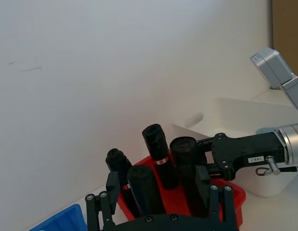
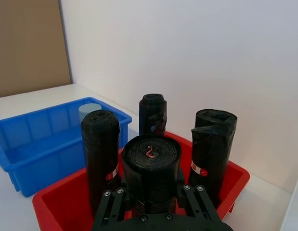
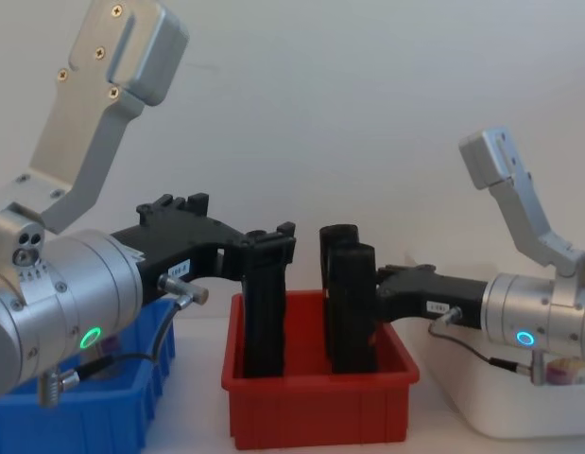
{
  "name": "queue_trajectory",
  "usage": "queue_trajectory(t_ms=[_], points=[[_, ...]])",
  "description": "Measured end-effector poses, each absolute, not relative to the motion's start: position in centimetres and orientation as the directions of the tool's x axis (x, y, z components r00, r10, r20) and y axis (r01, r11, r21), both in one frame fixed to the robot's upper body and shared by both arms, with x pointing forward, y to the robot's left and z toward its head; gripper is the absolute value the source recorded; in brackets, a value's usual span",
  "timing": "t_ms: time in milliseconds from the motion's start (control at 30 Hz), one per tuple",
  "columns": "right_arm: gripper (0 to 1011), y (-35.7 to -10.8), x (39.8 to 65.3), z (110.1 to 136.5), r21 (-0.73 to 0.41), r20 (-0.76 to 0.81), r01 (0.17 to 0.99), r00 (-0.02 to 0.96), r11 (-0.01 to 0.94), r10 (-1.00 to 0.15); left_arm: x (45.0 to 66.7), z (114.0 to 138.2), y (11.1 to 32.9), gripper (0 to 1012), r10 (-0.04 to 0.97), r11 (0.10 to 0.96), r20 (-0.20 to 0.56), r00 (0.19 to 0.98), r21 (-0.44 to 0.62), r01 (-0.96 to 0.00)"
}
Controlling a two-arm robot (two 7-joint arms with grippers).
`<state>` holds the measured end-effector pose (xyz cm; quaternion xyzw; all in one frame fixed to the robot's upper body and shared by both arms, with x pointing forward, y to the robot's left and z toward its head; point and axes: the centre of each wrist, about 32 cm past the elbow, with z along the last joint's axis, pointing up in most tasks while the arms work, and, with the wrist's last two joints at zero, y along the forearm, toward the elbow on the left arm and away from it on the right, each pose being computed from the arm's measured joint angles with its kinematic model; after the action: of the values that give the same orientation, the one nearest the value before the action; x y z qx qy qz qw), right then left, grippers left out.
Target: Pick the cotton swabs from the blue box and place them into the white box.
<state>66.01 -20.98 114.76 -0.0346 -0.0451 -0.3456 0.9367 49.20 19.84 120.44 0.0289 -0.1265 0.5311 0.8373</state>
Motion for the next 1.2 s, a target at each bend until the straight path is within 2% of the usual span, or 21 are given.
queue_trajectory(t_ms=[400,700,1200], points=[[457,-21.1,65.5,116.0,0.086,0.117,0.677,0.721,0.731,-0.683,49.2,120.4,19.8,1004,0.882,0.434,0.243,0.404,-0.086,-0.897],[457,-21.5,63.1,118.1,0.176,0.106,0.721,0.663,0.670,-0.742,49.2,120.4,19.8,1004,0.882,0.434,0.243,0.404,-0.086,-0.897],[457,-22.9,59.8,120.2,0.210,0.082,0.823,0.524,0.528,-0.848,49.2,120.4,19.8,1004,0.882,0.434,0.242,0.404,-0.086,-0.897]])
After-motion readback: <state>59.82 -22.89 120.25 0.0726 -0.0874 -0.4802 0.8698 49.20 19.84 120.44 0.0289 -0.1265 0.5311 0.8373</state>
